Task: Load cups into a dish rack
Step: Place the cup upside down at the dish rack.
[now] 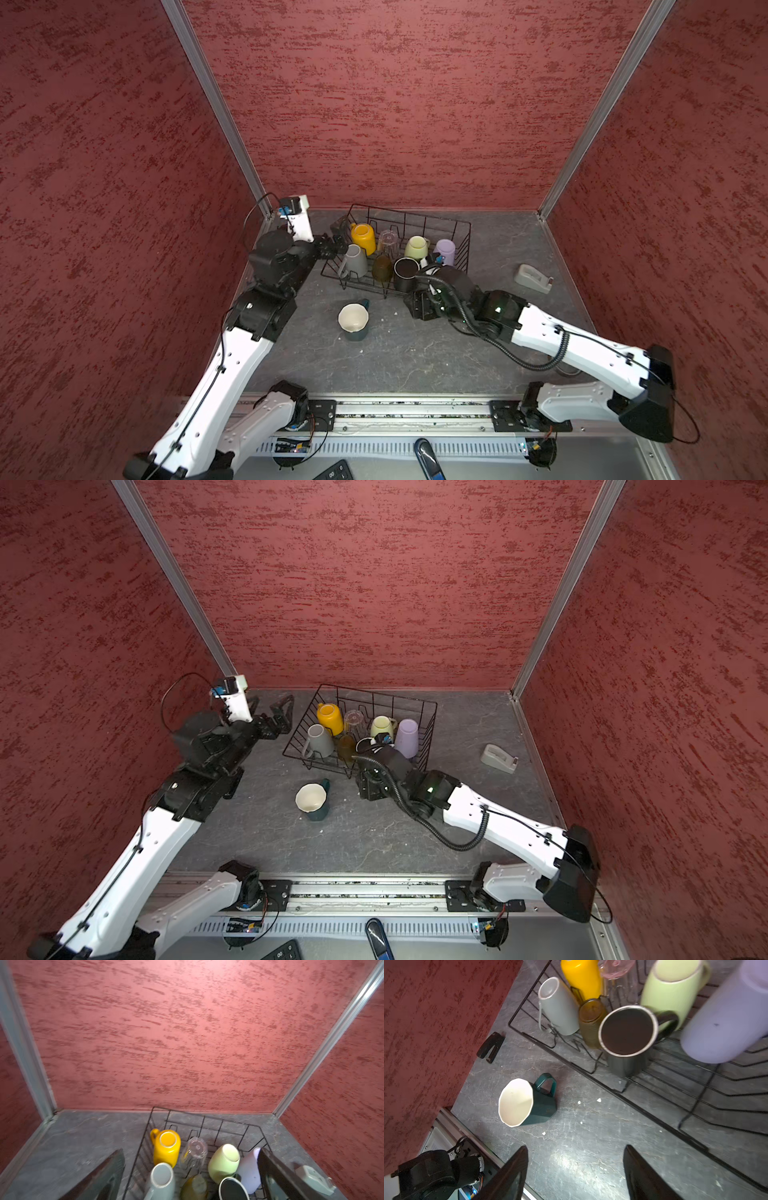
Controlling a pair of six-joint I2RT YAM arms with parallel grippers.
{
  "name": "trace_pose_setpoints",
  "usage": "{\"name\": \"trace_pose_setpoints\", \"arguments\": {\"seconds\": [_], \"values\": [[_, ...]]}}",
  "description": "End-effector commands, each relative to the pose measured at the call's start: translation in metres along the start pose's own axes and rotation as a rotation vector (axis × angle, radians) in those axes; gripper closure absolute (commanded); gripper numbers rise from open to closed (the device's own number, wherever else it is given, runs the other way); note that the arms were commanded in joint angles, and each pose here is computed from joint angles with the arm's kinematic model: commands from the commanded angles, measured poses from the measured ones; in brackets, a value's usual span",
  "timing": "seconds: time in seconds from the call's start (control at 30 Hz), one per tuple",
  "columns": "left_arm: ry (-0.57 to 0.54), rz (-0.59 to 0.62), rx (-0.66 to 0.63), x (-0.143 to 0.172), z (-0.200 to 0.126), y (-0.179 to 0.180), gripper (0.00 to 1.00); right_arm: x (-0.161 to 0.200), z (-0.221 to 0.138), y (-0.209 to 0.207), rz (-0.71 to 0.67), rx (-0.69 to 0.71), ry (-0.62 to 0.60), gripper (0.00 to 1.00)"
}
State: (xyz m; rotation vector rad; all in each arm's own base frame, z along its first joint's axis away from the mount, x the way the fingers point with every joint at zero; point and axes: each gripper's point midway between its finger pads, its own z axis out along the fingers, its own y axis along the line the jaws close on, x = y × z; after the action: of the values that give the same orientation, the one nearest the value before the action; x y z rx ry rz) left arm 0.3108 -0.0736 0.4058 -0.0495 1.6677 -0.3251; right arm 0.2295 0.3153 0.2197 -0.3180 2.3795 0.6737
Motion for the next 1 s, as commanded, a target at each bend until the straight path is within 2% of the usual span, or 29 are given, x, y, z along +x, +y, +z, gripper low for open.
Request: {"name": "trace_pose_setpoints", "arguments": {"seconds": [0.0,0.1,0.23,0.53,0.67,0.97], "values": [[0.106,-0.004,-0.130,0.032,-0.014,0.040,0.00,0.003,0.012,0.019,-0.014,0.013,-0.001,0.29],[0.135,-0.034,-0.208,0.044,-0.027,0.069,0.00,0.013,0.027,0.037,-0.037,-0.012,0.038,0.31],[0.142,-0.124,-0.231,0.057,-0.033,0.088,0.00,0.022,0.041,0.051,-0.068,-0.015,0.078,0.34],[0.166,-0.211,-0.234,0.080,-0.028,0.103,0.00,0.033,0.069,0.064,-0.092,-0.008,0.143,0.38],[0.158,-0.249,-0.223,0.080,-0.029,0.107,0.00,0.034,0.085,0.073,-0.099,-0.013,0.159,0.40],[0.152,-0.239,-0.215,0.080,-0.034,0.105,0.01,0.049,0.127,0.076,-0.134,0.019,0.223,0.48]]}}
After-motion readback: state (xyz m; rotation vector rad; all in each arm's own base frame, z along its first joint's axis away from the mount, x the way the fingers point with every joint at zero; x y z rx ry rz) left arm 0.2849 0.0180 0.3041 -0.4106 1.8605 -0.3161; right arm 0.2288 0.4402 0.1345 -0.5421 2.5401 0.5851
